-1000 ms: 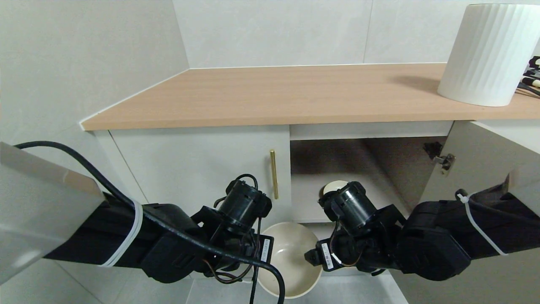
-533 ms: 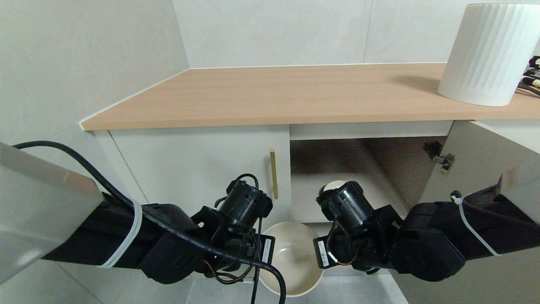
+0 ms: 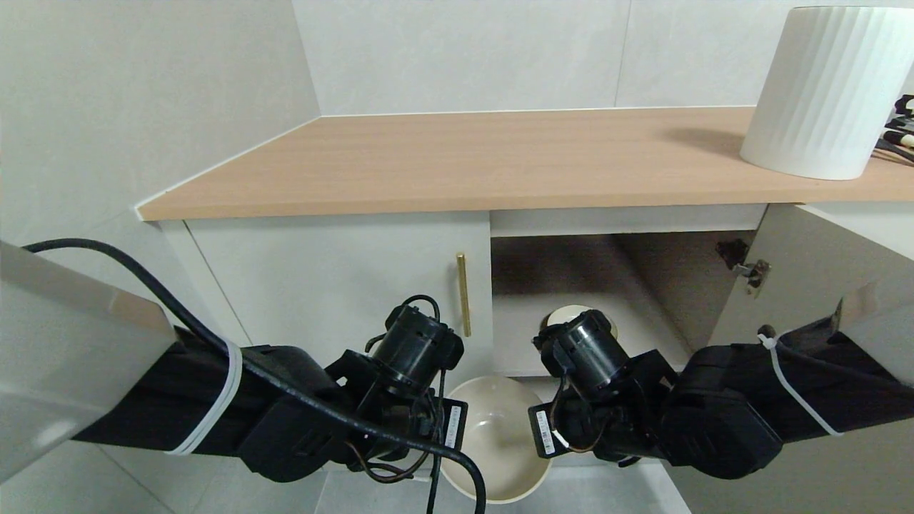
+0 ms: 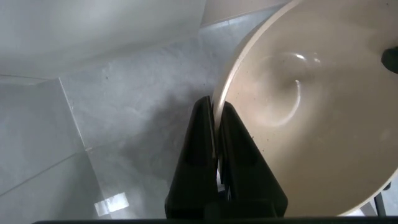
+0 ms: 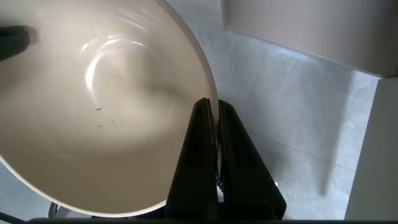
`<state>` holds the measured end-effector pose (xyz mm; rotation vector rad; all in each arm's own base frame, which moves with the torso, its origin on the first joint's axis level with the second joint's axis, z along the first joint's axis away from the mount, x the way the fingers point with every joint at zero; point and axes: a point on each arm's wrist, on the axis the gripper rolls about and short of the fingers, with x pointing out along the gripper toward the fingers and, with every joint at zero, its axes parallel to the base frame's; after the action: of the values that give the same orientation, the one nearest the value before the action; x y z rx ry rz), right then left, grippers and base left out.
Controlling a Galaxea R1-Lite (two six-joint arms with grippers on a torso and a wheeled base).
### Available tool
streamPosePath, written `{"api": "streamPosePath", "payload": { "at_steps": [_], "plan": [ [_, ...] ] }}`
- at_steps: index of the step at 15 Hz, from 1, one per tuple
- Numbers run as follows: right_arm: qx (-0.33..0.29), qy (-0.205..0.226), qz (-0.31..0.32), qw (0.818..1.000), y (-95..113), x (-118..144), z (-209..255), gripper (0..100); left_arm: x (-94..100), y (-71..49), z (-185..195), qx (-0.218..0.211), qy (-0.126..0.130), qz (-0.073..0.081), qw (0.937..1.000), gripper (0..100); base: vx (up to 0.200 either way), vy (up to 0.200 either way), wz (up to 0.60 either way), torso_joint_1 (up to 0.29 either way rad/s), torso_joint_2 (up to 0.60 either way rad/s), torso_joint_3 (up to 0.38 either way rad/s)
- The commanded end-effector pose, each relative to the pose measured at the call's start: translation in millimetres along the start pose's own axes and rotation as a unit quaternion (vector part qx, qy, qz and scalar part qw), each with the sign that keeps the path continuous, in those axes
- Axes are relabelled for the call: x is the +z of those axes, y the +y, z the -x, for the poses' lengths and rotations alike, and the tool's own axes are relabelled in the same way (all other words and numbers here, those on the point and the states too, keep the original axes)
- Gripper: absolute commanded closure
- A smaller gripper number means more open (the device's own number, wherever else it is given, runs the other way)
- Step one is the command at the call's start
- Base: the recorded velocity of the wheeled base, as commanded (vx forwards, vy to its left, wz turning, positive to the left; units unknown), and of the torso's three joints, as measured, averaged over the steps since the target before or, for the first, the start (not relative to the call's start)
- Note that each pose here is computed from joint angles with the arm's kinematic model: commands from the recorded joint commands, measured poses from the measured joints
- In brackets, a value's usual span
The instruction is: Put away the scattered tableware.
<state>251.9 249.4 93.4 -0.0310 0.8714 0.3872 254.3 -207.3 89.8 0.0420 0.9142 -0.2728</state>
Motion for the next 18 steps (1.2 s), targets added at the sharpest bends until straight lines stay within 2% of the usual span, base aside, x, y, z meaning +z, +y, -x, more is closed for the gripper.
{"api": "streamPosePath", "payload": {
  "at_steps": [1,5,6,14,16,18],
  "plan": [
    [-0.001,0.002,0.002,1.000,0,-1,-1,100,0.0,0.1,0,0.001,0.000,0.001,1.0000,100,0.000,0.000,0.00,0.000,0.00,0.000],
    [-0.001,0.003,0.002,1.000,0,-1,-1,100,0.0,0.1,0,0.001,0.000,0.001,1.0000,100,0.000,0.000,0.00,0.000,0.00,0.000],
    [-0.001,0.003,0.002,1.000,0,-1,-1,100,0.0,0.1,0,0.001,0.000,0.000,1.0000,0,0.000,0.000,0.00,0.000,0.00,0.000],
    [-0.009,0.013,0.006,1.000,-1,-5,-9,100,1.1,0.0,2,0.000,-0.003,0.001,1.0000,0,0.000,0.000,0.00,0.000,0.00,0.000],
    [-0.025,0.028,0.021,0.999,-11,-8,-18,100,1.3,0.0,2,-0.001,-0.004,0.002,1.0000,0,0.000,0.000,0.00,0.000,0.00,0.000],
    [-0.053,0.029,0.005,0.998,-29,-2,-33,100,1.5,0.0,3,-0.001,-0.005,0.001,1.0000,0,0.000,0.000,0.00,0.000,0.00,0.000]
  ]
}}
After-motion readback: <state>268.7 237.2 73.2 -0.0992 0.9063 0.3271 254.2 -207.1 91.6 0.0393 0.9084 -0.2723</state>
